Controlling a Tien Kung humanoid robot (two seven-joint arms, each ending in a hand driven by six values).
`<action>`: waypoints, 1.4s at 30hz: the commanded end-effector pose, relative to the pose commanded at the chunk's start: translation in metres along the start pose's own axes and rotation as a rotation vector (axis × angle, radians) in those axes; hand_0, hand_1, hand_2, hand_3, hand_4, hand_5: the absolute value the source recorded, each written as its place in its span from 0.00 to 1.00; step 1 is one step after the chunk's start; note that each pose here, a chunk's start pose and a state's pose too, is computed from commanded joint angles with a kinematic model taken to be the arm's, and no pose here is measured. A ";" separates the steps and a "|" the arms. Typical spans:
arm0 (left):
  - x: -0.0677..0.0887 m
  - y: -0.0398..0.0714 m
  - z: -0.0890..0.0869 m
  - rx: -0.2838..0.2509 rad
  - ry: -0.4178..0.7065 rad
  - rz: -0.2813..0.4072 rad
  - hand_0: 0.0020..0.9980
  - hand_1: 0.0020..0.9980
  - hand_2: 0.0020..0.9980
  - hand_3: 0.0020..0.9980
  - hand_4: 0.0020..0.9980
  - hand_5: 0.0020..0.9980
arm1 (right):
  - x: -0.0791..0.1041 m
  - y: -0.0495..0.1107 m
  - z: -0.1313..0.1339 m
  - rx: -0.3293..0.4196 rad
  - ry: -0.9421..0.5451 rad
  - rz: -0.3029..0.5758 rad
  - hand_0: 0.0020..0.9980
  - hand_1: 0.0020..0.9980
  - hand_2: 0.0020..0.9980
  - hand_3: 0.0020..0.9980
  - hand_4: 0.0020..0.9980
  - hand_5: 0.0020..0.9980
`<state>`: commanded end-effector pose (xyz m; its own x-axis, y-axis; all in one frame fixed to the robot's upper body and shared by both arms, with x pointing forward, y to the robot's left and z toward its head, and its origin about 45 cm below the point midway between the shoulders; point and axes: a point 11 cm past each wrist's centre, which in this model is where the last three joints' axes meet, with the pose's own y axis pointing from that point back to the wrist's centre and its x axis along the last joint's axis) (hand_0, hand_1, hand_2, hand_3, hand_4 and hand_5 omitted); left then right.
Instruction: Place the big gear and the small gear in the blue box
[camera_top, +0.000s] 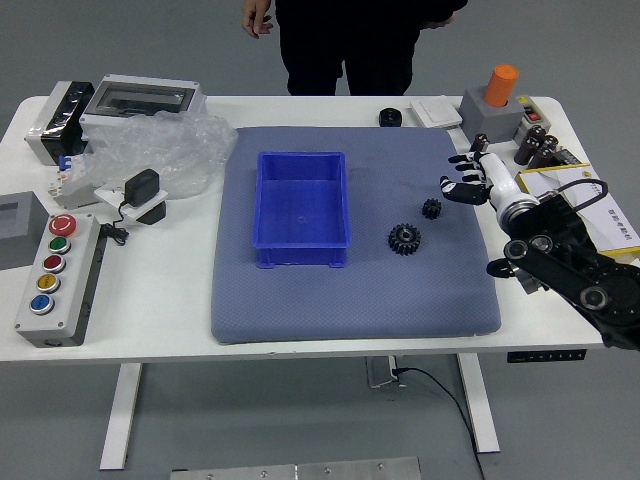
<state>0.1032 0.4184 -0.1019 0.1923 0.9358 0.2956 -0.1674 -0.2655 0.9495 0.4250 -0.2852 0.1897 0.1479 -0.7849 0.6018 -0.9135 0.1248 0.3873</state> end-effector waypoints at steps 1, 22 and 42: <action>0.000 0.000 0.000 0.000 0.000 0.000 0.76 0.74 0.77 0.82 0.59 0.14 | 0.000 0.000 0.000 -0.001 0.002 -0.001 0.85 0.87 0.92 0.78 0.63 0.18; -0.001 0.000 0.002 -0.001 -0.002 -0.003 0.76 0.74 0.77 0.82 0.59 0.14 | -0.027 -0.010 -0.008 -0.047 0.259 -0.053 0.84 0.84 0.91 0.91 0.66 0.21; -0.001 0.000 0.003 -0.002 -0.003 -0.003 0.76 0.74 0.77 0.82 0.58 0.14 | -0.037 -0.014 -0.005 -0.067 0.467 -0.060 0.78 0.74 0.83 0.89 0.66 0.22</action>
<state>0.1063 0.4164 -0.1019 0.1957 0.9360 0.2927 -0.1683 -0.2620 0.9503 0.4347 -0.2546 0.1655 0.3683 -0.4371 0.8205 -0.8737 0.1388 0.4662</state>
